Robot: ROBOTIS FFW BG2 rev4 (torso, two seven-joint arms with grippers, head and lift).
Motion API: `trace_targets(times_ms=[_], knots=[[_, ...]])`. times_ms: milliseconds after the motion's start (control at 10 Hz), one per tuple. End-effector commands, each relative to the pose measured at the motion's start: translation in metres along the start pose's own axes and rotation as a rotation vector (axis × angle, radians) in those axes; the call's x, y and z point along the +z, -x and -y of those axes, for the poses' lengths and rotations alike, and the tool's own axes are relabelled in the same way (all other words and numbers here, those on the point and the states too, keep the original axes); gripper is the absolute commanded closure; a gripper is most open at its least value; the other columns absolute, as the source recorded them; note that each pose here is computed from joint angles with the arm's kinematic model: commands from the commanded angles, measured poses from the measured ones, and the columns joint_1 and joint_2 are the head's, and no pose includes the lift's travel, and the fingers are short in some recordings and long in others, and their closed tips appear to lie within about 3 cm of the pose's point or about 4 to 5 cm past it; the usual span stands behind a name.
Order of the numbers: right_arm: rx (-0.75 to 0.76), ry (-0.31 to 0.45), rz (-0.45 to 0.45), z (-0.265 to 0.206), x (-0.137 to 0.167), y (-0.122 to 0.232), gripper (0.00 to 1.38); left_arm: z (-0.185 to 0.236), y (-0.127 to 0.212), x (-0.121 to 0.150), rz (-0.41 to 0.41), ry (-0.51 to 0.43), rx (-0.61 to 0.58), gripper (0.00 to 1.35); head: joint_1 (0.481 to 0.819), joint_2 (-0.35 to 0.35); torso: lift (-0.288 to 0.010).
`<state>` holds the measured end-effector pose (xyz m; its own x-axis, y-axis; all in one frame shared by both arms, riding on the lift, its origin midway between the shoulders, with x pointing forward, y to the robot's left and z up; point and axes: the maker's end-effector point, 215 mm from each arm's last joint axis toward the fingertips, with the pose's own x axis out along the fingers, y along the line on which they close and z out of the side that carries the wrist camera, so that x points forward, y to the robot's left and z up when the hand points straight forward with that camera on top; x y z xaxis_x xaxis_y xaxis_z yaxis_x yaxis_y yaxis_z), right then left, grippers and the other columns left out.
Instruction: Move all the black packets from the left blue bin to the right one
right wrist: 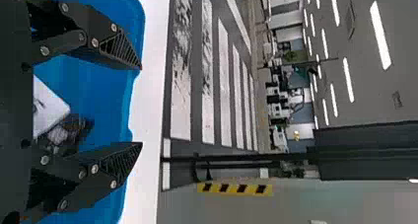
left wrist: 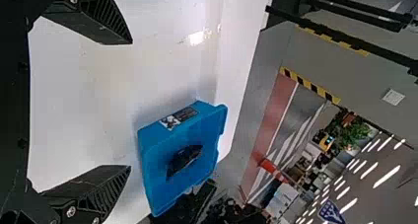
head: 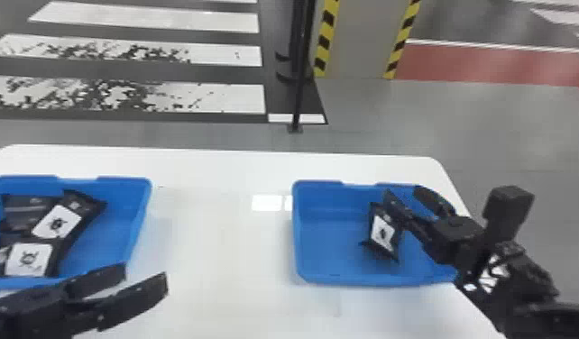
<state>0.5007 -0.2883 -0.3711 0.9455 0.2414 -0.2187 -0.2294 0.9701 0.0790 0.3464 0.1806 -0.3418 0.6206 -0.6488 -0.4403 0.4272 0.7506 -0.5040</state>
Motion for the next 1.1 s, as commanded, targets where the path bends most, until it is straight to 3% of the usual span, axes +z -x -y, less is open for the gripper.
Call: trace_targets(times_ms=[0, 200, 400, 700, 1000], knots=[[-0.044, 0.056, 0.064, -0.005, 0.018, 0.040, 0.12, -0.015, 0.012, 0.007, 0.017, -0.005, 0.046, 0.13, 0.695, -0.143, -0.144], [-0.064, 0.066, 0.099, -0.027, 0.027, 0.084, 0.12, -0.047, 0.033, 0.010, 0.029, 0.004, 0.139, 0.13, 0.695, -0.129, -0.144], [-0.070, 0.041, 0.122, -0.047, 0.029, 0.117, 0.13, -0.090, 0.065, 0.018, 0.044, 0.007, 0.279, 0.13, 0.695, -0.060, -0.144], [-0.052, -0.037, 0.092, -0.072, 0.011, 0.144, 0.13, -0.163, 0.127, 0.035, 0.079, 0.026, 0.512, 0.13, 0.695, 0.097, -0.144], [-0.039, -0.062, 0.076, -0.079, 0.003, 0.147, 0.13, -0.219, 0.138, 0.056, 0.092, 0.069, 0.603, 0.13, 0.695, 0.260, -0.144]])
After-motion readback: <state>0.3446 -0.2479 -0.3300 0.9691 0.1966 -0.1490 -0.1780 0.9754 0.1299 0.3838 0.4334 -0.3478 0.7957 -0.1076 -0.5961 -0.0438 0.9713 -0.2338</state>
